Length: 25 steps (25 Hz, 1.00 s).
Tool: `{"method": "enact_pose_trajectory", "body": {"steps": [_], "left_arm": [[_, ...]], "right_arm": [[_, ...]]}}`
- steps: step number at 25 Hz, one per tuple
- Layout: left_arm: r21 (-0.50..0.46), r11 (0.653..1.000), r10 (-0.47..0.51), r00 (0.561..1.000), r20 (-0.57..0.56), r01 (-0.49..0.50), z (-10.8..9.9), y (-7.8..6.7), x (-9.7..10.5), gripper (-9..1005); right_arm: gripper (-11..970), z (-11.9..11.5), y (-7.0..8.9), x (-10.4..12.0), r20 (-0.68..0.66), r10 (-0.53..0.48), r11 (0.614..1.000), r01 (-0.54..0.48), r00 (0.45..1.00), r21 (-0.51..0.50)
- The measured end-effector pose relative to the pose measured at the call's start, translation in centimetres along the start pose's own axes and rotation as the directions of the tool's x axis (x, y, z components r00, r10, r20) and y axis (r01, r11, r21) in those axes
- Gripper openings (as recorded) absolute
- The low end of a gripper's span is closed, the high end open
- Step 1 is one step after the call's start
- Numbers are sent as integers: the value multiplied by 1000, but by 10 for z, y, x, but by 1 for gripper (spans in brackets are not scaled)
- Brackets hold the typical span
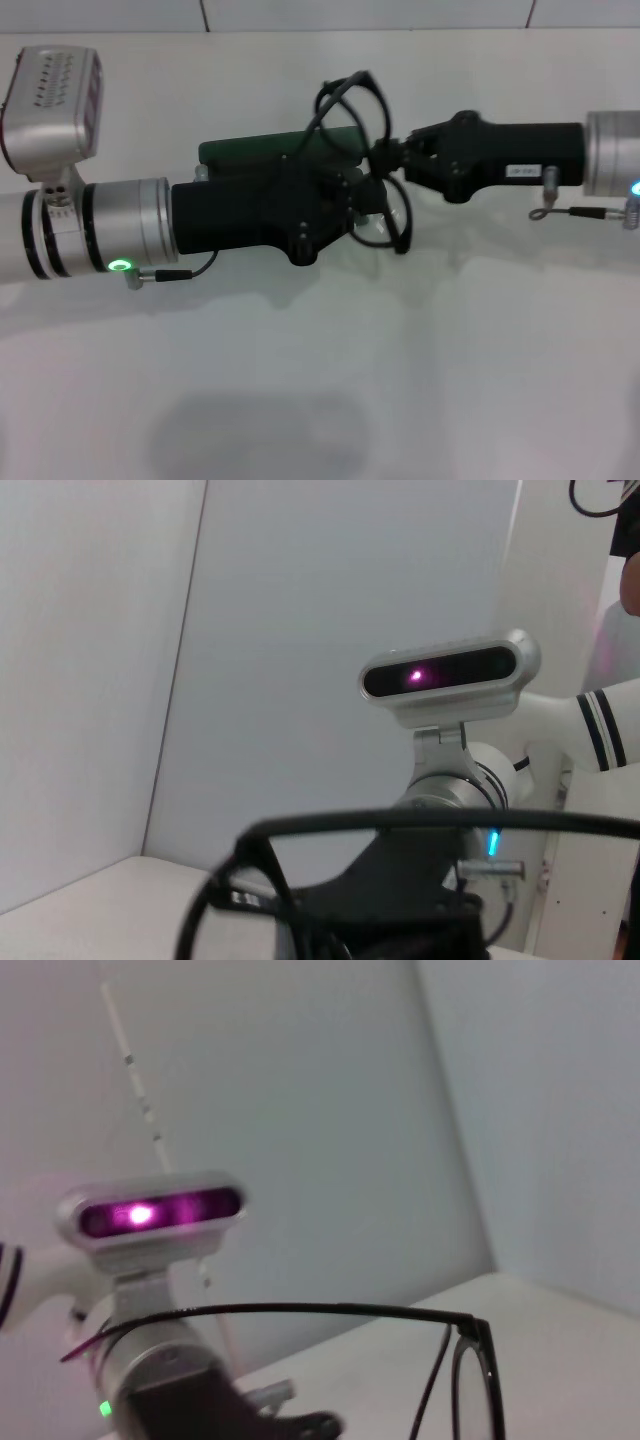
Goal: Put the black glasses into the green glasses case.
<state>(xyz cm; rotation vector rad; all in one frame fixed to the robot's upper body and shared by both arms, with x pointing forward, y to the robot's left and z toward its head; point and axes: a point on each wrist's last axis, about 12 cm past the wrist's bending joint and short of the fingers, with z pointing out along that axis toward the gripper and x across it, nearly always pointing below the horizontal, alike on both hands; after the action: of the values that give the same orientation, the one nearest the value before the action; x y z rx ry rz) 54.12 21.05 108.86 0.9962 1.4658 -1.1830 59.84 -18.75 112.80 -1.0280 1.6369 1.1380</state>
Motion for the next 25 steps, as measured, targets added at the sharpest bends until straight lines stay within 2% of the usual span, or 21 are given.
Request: {"method": "enact_pose_trajectory", "body": {"steps": [3,6,11,14,19,24,25], "left_arm": [[0,1000,-4,1000,8,4,-4,0,-1,5],[15,1000,-5,1000,16,5,-9,-3,-1,5],[109,994,6,999,51,-12,-20,-13,-8,5],[115,993,10,996,88,-20,-25,-13,-13,6],[115,993,23,993,113,-36,-22,-12,-18,6],[128,991,30,994,107,-43,-15,-11,-19,6],[126,991,29,994,107,-42,-15,-11,-19,6]], "right_arm": [[57,-13,-4,1,40,-14,999,12,999,52],[58,-40,-10,4,82,-34,989,22,996,143],[59,-85,-13,22,106,-38,964,9,994,267],[59,-101,-10,36,99,-42,951,9,994,309],[60,-97,-3,47,65,-53,957,32,996,287],[61,-66,7,51,21,-103,977,97,994,192],[62,-66,7,51,21,-103,977,97,994,192]]}}
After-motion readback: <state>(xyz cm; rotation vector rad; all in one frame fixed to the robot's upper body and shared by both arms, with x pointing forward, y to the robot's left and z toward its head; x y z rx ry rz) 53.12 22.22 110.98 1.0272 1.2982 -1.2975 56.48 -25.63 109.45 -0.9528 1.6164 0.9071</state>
